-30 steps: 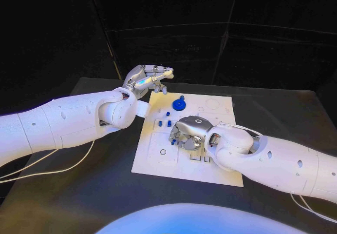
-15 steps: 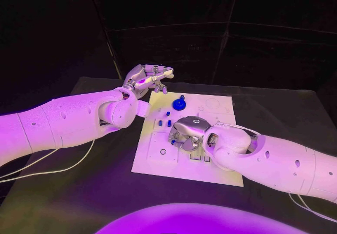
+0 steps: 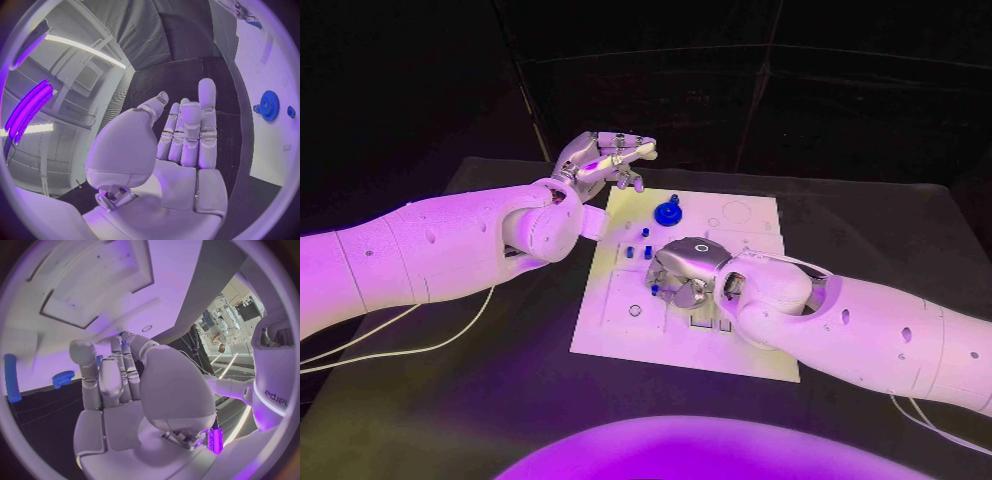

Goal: Assemble the parts on the task board

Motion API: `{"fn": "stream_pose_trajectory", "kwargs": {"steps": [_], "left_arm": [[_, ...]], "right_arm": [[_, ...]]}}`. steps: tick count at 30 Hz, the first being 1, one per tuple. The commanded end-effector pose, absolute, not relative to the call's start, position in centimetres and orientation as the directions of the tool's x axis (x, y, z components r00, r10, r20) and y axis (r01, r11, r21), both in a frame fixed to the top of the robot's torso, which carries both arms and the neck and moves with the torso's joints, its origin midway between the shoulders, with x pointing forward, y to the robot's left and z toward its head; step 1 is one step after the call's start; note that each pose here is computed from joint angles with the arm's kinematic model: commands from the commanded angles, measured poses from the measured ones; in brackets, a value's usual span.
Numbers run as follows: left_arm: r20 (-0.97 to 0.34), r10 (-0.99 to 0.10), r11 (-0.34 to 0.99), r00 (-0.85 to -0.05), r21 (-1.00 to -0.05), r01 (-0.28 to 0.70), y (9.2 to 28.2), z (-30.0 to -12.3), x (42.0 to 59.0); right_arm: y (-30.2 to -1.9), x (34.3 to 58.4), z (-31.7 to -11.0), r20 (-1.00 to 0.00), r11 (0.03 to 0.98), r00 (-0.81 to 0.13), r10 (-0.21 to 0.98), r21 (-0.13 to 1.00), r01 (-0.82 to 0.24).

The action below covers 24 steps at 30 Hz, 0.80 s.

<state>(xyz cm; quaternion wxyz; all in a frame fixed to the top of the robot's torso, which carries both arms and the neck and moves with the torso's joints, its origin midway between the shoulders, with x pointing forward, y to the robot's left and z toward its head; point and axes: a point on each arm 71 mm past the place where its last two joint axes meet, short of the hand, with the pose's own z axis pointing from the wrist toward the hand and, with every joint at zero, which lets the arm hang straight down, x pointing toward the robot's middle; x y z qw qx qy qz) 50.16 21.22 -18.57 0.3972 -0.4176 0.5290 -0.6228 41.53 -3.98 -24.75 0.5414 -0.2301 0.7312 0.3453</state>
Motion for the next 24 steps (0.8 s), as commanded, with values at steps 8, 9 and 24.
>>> {"fn": "stream_pose_trajectory", "kwargs": {"steps": [8, 9, 24], "left_arm": [[0.107, -0.932, -0.136, -0.346, -0.989, 0.06, 21.2, -18.4, 50.2], [0.107, -0.932, -0.136, -0.346, -0.989, 0.06, 21.2, -18.4, 50.2], [0.106, -0.933, -0.134, -0.344, -0.989, 0.057, 21.4, -18.4, 50.2]], "right_arm": [[-4.6, 41.1, -24.0, -0.957, 0.643, -0.272, 0.101, 0.271, -0.716], [-4.8, 41.1, -23.9, -0.957, 0.642, -0.266, 0.112, 0.274, -0.716], [-10.3, 41.9, -21.1, -0.955, 0.723, -0.23, 0.188, 0.293, -0.626]]}}
